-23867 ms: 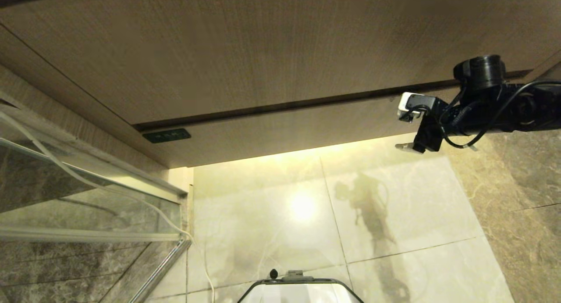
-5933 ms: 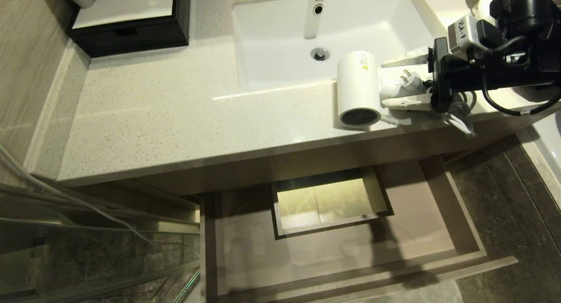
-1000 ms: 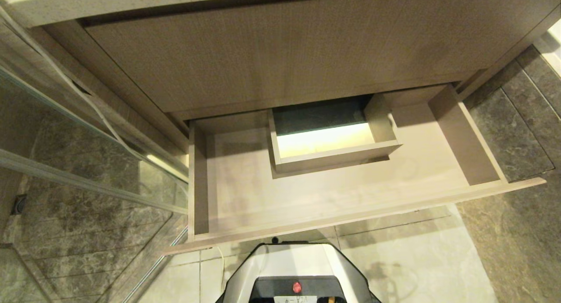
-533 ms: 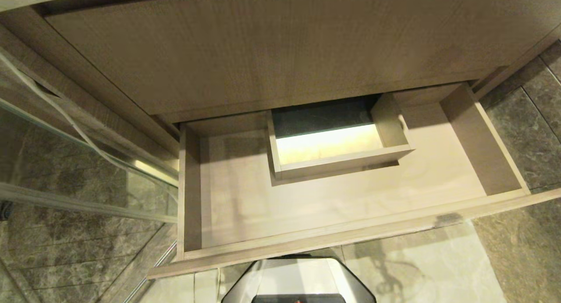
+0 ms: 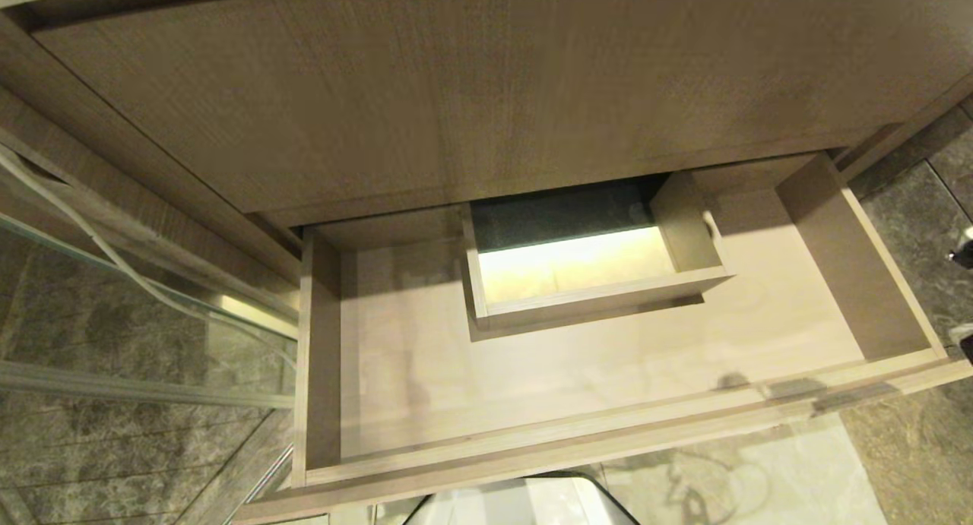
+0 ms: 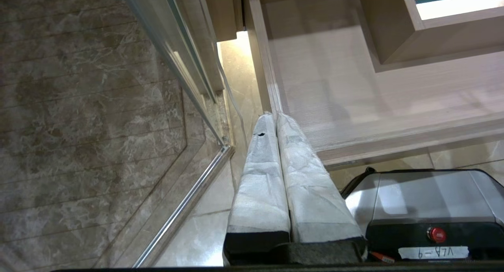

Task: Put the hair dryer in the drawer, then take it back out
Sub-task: Close the drawer

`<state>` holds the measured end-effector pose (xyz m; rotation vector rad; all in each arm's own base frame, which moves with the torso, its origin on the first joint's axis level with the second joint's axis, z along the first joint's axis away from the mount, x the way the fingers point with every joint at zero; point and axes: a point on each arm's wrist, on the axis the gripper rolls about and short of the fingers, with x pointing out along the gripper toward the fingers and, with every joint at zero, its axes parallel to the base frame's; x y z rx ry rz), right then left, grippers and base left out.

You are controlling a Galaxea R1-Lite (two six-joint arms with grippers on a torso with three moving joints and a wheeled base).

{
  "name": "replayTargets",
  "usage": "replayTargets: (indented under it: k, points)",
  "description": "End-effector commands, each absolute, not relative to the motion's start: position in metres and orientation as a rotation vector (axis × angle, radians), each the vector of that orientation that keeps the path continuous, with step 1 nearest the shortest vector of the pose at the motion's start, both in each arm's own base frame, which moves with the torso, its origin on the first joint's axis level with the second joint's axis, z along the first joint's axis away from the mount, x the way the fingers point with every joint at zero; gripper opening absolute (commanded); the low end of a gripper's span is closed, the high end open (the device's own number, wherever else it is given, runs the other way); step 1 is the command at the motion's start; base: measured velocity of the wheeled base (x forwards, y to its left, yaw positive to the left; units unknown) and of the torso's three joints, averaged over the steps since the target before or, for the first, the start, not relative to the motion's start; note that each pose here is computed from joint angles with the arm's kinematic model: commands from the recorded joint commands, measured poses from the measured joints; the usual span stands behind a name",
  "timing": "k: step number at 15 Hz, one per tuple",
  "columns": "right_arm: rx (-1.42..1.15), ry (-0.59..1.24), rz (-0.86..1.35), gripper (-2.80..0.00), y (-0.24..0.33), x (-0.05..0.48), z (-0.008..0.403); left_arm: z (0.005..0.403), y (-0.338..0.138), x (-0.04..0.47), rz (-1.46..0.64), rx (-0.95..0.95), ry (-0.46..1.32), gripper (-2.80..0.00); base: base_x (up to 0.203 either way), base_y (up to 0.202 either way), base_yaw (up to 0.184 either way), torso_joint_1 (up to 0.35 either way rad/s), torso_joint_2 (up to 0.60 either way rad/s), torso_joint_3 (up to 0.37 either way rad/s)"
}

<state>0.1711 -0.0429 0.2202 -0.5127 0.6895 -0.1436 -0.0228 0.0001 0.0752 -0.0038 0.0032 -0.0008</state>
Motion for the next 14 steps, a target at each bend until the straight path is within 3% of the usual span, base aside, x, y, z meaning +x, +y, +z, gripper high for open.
replayTargets:
  k: [1, 9, 14]
  points:
    - [-0.470, 0.862, -0.133, -2.80, -0.061, 0.199, 0.188, 0.075, 0.000, -0.023, 0.000, -0.005, 0.002, -2.80, 0.000, 0.000, 0.000, 0.058, 0.05, 0.122]
    - [-0.493, 1.211, 0.042, -2.80, -0.086, 0.246, 0.104, 0.075, 0.000, -0.023, 0.000, -0.005, 0.003, -2.80, 0.000, 0.000, 0.000, 0.027, 0.02, 0.032]
    - [-0.554, 1.194, 0.101, -2.80, -0.097, 0.264, 0.097, 0.075, 0.000, -0.023, -0.002, -0.005, 0.005, -2.80, 0.000, 0.000, 0.000, 0.000, 0.00, 0.000]
